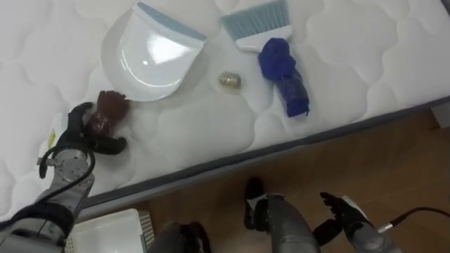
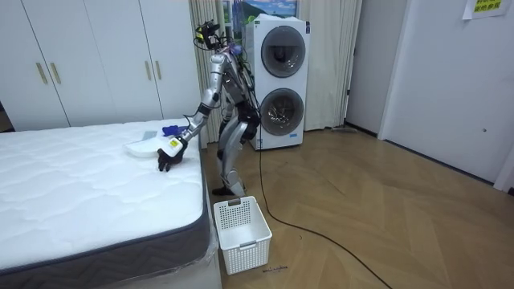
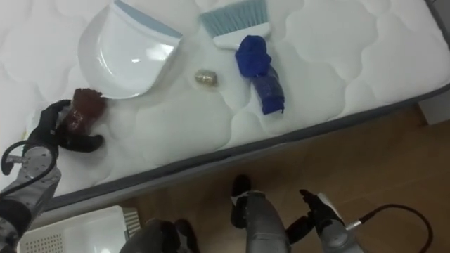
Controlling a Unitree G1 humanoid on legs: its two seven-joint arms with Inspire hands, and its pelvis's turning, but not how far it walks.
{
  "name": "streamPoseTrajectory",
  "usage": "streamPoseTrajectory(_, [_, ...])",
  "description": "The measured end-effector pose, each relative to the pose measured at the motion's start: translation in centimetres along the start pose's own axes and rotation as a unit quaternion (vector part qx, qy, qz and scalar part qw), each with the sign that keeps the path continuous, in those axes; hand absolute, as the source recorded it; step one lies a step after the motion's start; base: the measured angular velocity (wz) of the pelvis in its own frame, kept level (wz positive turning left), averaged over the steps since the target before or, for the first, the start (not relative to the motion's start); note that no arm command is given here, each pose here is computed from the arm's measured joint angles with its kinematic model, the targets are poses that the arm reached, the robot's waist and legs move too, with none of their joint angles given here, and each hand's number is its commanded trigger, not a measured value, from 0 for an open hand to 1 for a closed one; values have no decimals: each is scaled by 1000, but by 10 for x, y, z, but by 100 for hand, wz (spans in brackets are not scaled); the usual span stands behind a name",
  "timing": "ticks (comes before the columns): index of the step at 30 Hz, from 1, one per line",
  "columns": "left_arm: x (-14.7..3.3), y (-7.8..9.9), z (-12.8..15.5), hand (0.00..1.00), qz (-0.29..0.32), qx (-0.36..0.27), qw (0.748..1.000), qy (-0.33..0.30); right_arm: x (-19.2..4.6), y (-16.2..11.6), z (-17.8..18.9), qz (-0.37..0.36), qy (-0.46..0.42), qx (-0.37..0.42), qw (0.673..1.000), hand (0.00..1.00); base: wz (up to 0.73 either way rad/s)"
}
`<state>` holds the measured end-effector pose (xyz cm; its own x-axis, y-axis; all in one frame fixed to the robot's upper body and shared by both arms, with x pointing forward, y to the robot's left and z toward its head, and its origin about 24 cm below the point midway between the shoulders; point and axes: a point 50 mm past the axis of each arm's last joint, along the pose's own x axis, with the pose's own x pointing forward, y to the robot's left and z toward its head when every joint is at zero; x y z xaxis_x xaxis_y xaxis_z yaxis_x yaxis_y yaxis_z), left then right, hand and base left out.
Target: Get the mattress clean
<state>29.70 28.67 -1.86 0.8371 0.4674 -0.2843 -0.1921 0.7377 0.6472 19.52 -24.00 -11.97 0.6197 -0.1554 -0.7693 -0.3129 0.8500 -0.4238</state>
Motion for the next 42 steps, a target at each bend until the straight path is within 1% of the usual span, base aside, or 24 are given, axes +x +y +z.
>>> streamPoseTrajectory(3, [2,4,-1,100,4,6,1000,14,0,1,2,2,-5,0,1000,0,0])
streamPoseTrajectory(7, [6,16,0,100,22,14,999,25,-1,3,1,2,-7,1,1000,0,-4])
streamPoseTrajectory(9, [8,19,1,100,27,9,999,34,-1,4,0,1,-5,2,1000,0,0])
streamPoseTrajectory(16, [8,13,1,100,16,31,998,47,-2,6,-7,-3,9,4,1000,0,1])
streamPoseTrajectory(25, [9,12,5,100,8,25,998,51,-5,8,-10,-19,5,9,1000,0,5])
streamPoseTrajectory(31, [8,13,5,100,25,30,998,51,-6,10,-15,-19,12,37,999,0,-1])
streamPoseTrajectory(34, [8,13,3,100,29,30,998,51,-7,10,-19,-24,18,68,997,0,0])
streamPoseTrajectory(37, [7,14,1,100,47,31,997,50,-9,10,-24,-28,26,104,994,0,1])
streamPoseTrajectory(42, [-1,16,-18,100,73,74,994,37,-9,7,-27,-37,27,131,990,0,0])
